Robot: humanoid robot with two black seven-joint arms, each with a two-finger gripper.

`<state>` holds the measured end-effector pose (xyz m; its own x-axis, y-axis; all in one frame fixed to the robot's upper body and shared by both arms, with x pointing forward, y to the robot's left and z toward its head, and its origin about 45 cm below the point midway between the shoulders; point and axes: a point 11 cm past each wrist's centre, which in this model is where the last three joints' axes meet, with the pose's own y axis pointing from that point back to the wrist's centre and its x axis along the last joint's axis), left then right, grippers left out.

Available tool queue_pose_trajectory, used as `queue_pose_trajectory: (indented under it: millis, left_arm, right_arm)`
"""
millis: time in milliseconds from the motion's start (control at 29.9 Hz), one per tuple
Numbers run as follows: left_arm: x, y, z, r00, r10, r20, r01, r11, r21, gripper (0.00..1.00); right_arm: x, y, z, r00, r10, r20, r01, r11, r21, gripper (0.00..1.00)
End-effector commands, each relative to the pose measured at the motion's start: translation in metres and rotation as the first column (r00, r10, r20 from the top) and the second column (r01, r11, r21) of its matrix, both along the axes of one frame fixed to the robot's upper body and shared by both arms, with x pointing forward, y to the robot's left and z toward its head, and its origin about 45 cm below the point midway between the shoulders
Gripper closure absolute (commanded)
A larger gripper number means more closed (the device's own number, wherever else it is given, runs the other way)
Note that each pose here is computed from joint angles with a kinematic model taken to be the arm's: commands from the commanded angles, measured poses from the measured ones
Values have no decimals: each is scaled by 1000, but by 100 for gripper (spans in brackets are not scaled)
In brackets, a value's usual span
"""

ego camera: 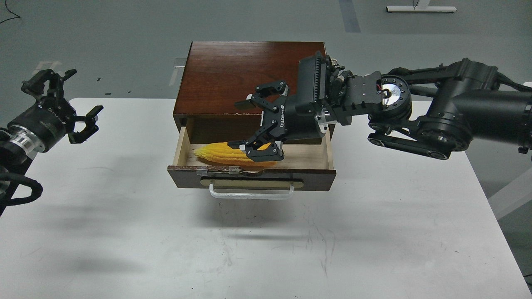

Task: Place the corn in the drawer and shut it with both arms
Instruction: 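Open the right gripper to drop the corn into the drawer, then withdraw the right gripper up and away from the drawer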

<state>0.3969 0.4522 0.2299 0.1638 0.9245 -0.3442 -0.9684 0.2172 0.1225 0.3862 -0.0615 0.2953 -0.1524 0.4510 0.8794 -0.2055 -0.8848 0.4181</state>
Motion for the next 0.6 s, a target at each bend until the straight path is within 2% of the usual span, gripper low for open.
queue_pose_trajectory:
  millis: [0, 134, 234, 301, 334, 368, 434, 468, 501, 535, 568]
  left_arm:
    - [0, -1, -1, 1000, -1, -2, 1, 1000, 0, 2]
    - [0, 0, -1, 1000, -2, -5, 2, 1000, 2, 2]
    - [0, 0, 1, 1000, 1, 2, -1, 1000, -3, 2]
    - [1, 1, 2, 1000, 4, 7, -4, 1000, -7, 2]
    - [0, 1, 2, 1000, 2, 9, -2, 1000, -8, 2]
    - [0, 2, 3, 1000, 1, 11, -1, 1000, -10, 2]
    - [0, 1, 3, 1000, 0, 12, 0, 1000, -11, 2]
    - [0, 1, 3, 1000, -4, 11, 4, 1000, -12, 2]
    - [0, 1, 3, 1000, -2, 12, 3, 1000, -13, 2]
    - [1, 0, 3, 1000, -2, 13, 2, 1000, -13, 2]
    - [1, 1, 3, 1000, 1, 16, 0, 1000, -13, 2]
  right_arm:
    - [0, -2, -1, 1000, -5, -7, 5, 1000, 6, 0]
    - [5, 6, 20, 1000, -25, -3, 25, 996, 84, 0]
    - [15, 17, 63, 992, -95, -78, 113, 956, 272, 0]
    - [33, 10, 104, 936, -187, -299, 308, 848, 432, 0]
    - [38, 6, 114, 902, -200, -382, 372, 809, 454, 0]
    - [50, -8, 133, 796, -194, -573, 518, 708, 479, 0]
    - [67, -35, 155, 654, -134, -745, 661, 580, 476, 0]
    - [80, -66, 164, 494, -47, -868, 781, 463, 419, 0]
    - [90, -97, 163, 352, 42, -935, 864, 370, 342, 0]
    - [94, -114, 156, 281, 86, -956, 898, 327, 293, 0]
    - [101, -147, 143, 177, 181, -967, 948, 234, 218, 0]
